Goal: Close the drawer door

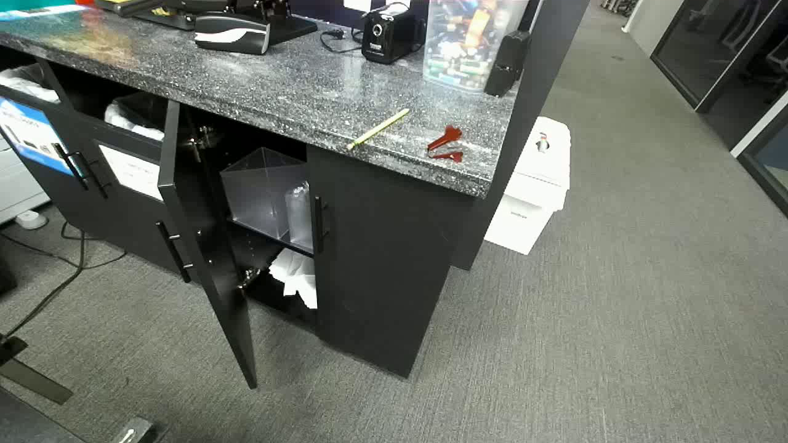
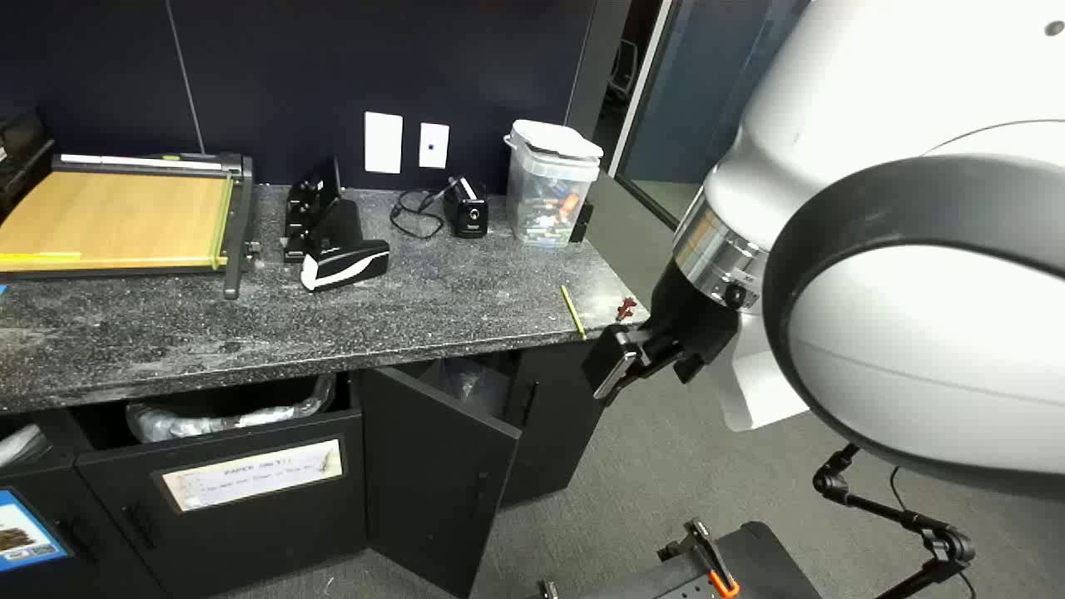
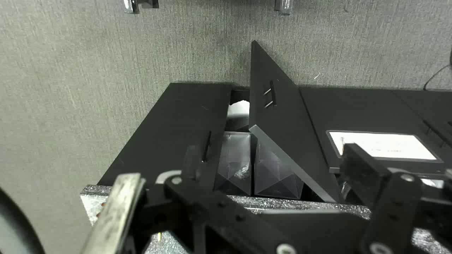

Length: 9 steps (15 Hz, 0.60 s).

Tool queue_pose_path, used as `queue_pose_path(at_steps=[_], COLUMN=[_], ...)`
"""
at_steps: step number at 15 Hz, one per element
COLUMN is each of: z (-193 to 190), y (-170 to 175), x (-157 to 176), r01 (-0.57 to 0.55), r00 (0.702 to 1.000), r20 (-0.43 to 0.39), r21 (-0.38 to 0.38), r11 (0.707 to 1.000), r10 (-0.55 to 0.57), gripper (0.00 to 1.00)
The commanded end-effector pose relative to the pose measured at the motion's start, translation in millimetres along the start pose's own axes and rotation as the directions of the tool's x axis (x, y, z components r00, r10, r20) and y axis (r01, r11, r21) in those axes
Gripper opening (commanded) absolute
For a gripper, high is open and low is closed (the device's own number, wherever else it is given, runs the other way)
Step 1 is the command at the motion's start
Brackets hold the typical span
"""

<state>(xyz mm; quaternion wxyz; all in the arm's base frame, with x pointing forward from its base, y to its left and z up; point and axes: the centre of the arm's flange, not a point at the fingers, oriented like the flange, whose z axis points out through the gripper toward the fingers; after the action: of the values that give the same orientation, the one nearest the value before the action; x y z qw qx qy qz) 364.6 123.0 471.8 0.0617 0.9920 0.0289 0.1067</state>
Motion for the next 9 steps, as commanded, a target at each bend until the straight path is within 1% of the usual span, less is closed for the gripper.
queue_pose_path(at_steps=[1, 5, 9], z=[0.0, 0.0, 33.9], y=[0.0, 0.0, 21.0], x=[0.0, 0.0, 42.5], r01=[0.0, 0.0, -0.056], r00=[1.0, 1.0, 0.998], r20=[0.0, 0.0, 0.012], r21=[0.0, 0.0, 0.05], r11=[1.0, 1.0, 0.997], r10=[0.0, 0.0, 0.056], gripper=[1.0, 1.0, 1.0])
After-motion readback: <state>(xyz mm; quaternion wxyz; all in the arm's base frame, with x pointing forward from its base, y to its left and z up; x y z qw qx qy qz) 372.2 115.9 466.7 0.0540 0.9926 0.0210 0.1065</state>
